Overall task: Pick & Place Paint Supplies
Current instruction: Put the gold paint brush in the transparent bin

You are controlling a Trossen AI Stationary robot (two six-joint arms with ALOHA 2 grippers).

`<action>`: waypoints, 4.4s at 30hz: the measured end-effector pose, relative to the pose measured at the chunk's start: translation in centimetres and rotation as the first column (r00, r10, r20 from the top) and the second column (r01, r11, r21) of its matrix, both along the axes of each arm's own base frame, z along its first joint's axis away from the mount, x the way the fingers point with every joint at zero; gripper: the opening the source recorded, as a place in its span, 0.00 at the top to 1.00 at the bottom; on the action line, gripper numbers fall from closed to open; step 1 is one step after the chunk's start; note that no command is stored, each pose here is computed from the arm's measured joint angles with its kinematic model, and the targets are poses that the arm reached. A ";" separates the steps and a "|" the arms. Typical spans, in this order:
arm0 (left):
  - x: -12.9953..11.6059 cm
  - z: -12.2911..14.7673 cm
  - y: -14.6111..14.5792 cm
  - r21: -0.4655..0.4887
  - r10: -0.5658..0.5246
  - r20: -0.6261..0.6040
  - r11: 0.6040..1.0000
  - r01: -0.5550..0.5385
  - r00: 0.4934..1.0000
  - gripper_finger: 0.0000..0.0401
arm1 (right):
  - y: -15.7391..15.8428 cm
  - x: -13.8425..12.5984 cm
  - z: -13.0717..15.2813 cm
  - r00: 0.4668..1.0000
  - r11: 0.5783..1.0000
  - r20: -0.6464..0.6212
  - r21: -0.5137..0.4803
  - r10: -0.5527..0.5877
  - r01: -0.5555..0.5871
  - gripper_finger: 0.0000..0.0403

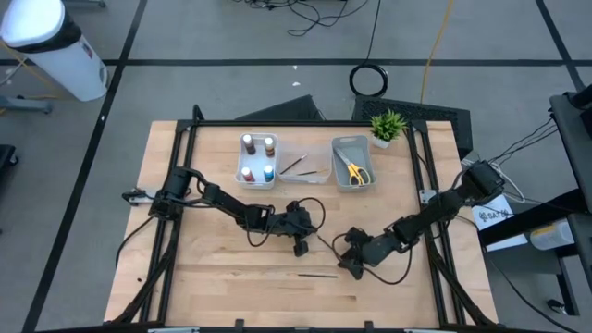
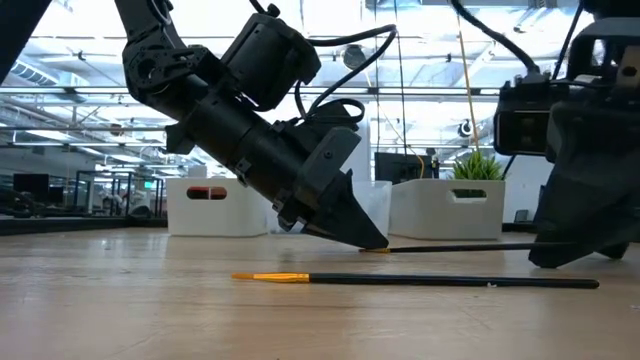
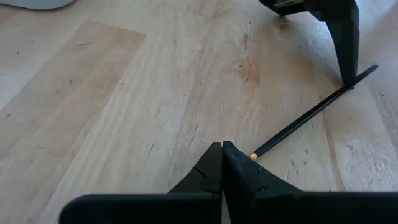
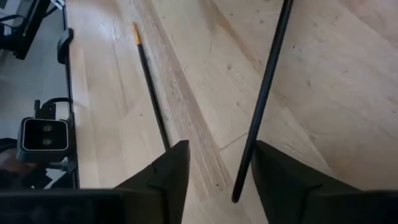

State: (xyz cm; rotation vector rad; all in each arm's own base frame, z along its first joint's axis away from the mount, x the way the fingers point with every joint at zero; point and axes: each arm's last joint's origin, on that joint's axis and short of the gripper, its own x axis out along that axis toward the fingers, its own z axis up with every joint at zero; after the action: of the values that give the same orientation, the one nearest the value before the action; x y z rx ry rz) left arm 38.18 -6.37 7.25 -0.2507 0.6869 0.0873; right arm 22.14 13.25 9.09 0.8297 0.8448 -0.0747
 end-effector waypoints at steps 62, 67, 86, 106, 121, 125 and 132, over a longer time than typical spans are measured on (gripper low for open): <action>-3.5 11.5 -6.0 0.054 -0.231 0.189 0.973 0.225 0.954 0.40 | 4.8 4.0 9.1 0.971 0.681 0.026 -0.717 0.236 -0.147 1.00; -3.5 11.2 -5.4 0.023 -0.193 0.151 0.981 0.192 0.969 0.47 | 5.0 4.3 9.4 0.964 0.681 0.060 -0.719 0.260 -0.139 1.00; -3.1 11.3 -4.2 -0.012 -0.178 0.154 0.983 0.182 0.972 0.98 | 4.3 3.1 10.0 0.962 0.658 -0.006 -0.729 0.272 -0.190 0.90; -3.0 14.5 2.2 0.123 -0.048 0.214 0.992 0.022 0.976 0.99 | 3.0 -2.3 9.9 0.930 0.771 0.297 -0.637 0.215 0.025 0.73; -4.1 13.5 13.6 0.059 0.218 0.192 0.971 -0.233 0.957 0.99 | 1.8 -2.4 8.3 0.902 0.801 0.365 -0.598 0.229 0.039 0.75; -4.6 12.5 14.8 0.013 0.232 0.114 0.972 -0.235 0.966 0.98 | 1.6 -2.2 8.3 0.904 0.799 0.365 -0.600 0.221 0.047 0.75; -4.8 12.0 14.8 -0.018 0.270 0.068 0.963 -0.269 0.960 0.96 | 1.6 -2.2 8.3 0.903 0.802 0.369 -0.595 0.218 0.049 0.75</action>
State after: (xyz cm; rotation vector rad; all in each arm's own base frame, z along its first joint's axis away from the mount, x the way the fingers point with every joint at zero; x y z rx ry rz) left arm 33.38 8.38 19.27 -0.3532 0.5808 0.3353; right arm 19.95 14.85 17.40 0.1867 0.3968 -0.0697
